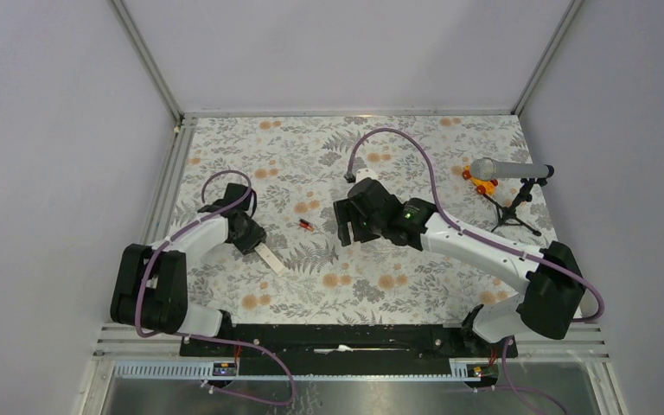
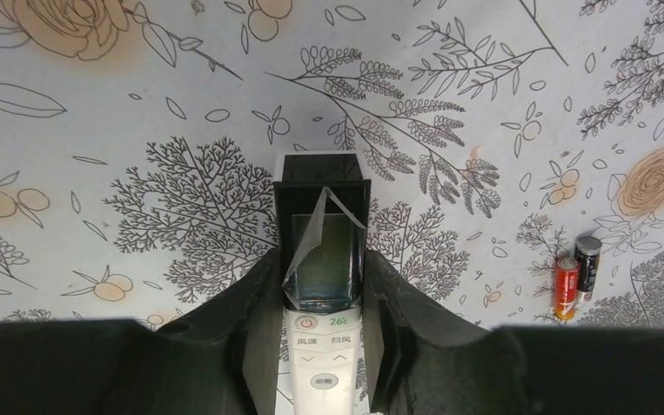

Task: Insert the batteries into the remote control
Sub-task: Pick up the remote control from the center of the board.

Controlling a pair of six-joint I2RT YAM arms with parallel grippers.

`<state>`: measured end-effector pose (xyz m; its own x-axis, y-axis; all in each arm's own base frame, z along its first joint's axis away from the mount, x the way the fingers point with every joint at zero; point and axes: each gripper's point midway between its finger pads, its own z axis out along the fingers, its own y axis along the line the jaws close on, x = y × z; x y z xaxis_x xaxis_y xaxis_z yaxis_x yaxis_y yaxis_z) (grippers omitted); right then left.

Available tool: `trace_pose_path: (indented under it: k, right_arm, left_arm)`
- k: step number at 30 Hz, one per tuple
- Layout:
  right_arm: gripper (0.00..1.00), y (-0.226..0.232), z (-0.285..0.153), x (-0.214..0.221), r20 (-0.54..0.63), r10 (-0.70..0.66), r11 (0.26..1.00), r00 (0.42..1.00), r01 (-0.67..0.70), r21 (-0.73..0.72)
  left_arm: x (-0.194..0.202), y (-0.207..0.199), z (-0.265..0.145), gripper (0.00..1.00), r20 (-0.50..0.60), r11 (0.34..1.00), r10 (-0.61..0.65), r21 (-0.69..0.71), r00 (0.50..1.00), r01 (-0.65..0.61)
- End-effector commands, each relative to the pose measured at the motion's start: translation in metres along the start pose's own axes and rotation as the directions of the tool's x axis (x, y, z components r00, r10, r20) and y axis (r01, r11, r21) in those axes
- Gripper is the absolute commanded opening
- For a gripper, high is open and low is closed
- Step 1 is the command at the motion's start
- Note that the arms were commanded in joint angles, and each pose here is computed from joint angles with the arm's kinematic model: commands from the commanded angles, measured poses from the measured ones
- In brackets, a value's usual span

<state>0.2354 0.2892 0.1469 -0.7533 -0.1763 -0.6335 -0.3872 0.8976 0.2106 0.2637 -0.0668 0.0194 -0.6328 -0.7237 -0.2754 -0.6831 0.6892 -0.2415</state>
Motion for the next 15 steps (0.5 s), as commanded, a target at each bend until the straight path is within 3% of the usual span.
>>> trace_pose_path:
  k: [1, 4, 7, 9, 11, 13, 15]
  right_arm:
    - [0.82, 0.008, 0.007, 0.002, -0.016, 0.003, 0.999, 1.0, -0.003, -0.036]
    - [0.99, 0.026, 0.002, -0.005, -0.034, 0.026, 0.993, 0.999, -0.03, -0.115]
    - [1.0, 0.059, -0.017, -0.031, -0.023, 0.083, 0.958, 0.996, -0.086, -0.273]
    - [1.0, 0.082, -0.034, -0.055, 0.002, 0.127, 0.912, 0.992, -0.116, -0.393]
    - [1.0, 0.108, -0.051, -0.072, 0.009, 0.163, 0.838, 0.987, -0.133, -0.529]
    - [1.0, 0.13, -0.068, -0.083, -0.001, 0.195, 0.755, 0.981, -0.151, -0.639]
    - [1.0, 0.144, -0.081, -0.094, -0.006, 0.235, 0.686, 0.972, -0.17, -0.708]
  left_arm:
    - [-0.014, -0.024, -0.013, 0.1, 0.035, 0.997, 0.017, 0.074, 0.999, -0.02]
    - [-0.022, -0.047, -0.037, 0.02, 0.066, 0.976, 0.092, 0.19, 0.994, -0.103]
    - [-0.028, -0.079, -0.077, 0.01, 0.123, 0.904, 0.188, 0.367, 0.974, -0.221]
    - [-0.025, -0.109, -0.116, 0.02, 0.18, 0.781, 0.266, 0.536, 0.947, -0.321]
    - [-0.016, -0.135, -0.167, 0.04, 0.249, 0.597, 0.323, 0.695, 0.913, -0.401]
    - [-0.008, -0.152, -0.215, 0.06, 0.308, 0.416, 0.351, 0.795, 0.884, -0.442]
    - [-0.003, -0.16, -0.253, 0.08, 0.344, 0.3, 0.356, 0.838, 0.869, -0.455]
